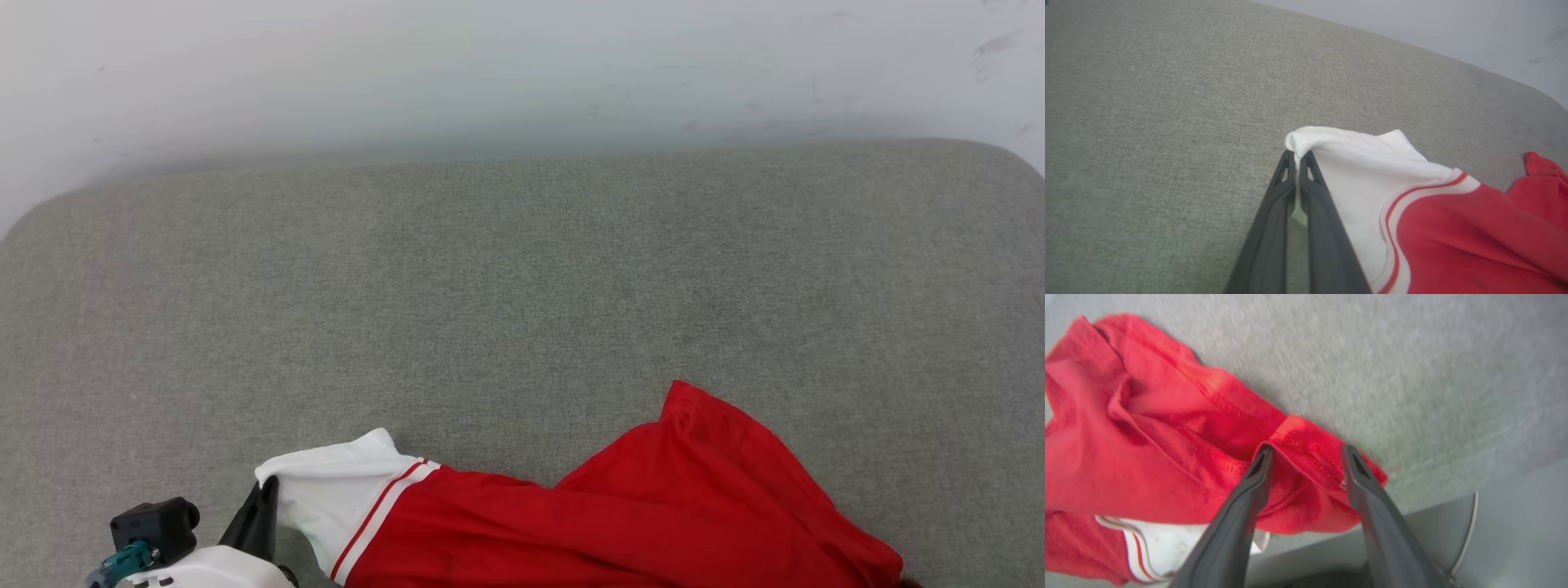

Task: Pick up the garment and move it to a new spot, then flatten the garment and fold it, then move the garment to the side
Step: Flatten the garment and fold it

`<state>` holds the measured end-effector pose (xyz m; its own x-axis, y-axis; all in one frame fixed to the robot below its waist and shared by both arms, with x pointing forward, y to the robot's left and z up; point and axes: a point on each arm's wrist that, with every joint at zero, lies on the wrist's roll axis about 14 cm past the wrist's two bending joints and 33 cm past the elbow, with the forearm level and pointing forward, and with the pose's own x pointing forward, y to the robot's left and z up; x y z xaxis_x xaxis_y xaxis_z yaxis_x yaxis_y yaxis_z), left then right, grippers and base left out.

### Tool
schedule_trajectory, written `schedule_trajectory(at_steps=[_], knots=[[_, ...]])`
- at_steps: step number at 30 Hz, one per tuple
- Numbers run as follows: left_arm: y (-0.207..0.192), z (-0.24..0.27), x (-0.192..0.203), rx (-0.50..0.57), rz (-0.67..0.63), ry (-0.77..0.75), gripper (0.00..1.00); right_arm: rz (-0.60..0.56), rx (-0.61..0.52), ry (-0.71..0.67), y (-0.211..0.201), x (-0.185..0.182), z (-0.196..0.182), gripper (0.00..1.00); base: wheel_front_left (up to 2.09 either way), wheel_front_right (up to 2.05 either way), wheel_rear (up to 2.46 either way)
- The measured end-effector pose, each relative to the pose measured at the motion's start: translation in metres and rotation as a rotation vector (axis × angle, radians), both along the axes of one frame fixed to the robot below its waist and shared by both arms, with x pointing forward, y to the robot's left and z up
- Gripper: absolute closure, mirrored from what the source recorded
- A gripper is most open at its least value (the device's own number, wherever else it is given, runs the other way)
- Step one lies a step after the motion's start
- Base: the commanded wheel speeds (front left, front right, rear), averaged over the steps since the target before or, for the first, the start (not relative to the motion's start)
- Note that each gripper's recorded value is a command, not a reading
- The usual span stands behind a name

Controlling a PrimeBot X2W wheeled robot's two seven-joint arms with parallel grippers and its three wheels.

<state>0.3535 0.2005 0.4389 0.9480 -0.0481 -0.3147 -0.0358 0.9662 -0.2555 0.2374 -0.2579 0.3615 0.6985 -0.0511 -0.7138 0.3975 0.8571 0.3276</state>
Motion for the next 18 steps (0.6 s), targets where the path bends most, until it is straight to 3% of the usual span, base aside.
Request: schedule_trajectory(at_steps=[4, 9, 13, 18], knots=[[-0.004, 0.003, 0.000, -0.007, -0.006, -0.006, 1.00, -0.017, -0.109, -0.238, -0.009, 0.044, 0.039, 0.00, 0.00, 0.00, 0.00], [-0.007, 0.008, 0.002, -0.011, -0.011, -0.020, 1.00, 0.041, -0.183, -0.406, -0.008, 0.087, 0.074, 0.00, 0.00, 0.00, 0.00], [-0.010, 0.015, 0.008, -0.008, -0.016, -0.046, 1.00, 0.221, -0.177, -0.377, 0.022, 0.119, 0.078, 0.00, 0.00, 0.00, 0.00], [-0.011, 0.022, 0.015, -0.004, -0.020, -0.072, 1.00, 0.498, -0.172, -0.239, 0.063, 0.147, 0.074, 0.00, 0.00, 0.00, 0.00]])
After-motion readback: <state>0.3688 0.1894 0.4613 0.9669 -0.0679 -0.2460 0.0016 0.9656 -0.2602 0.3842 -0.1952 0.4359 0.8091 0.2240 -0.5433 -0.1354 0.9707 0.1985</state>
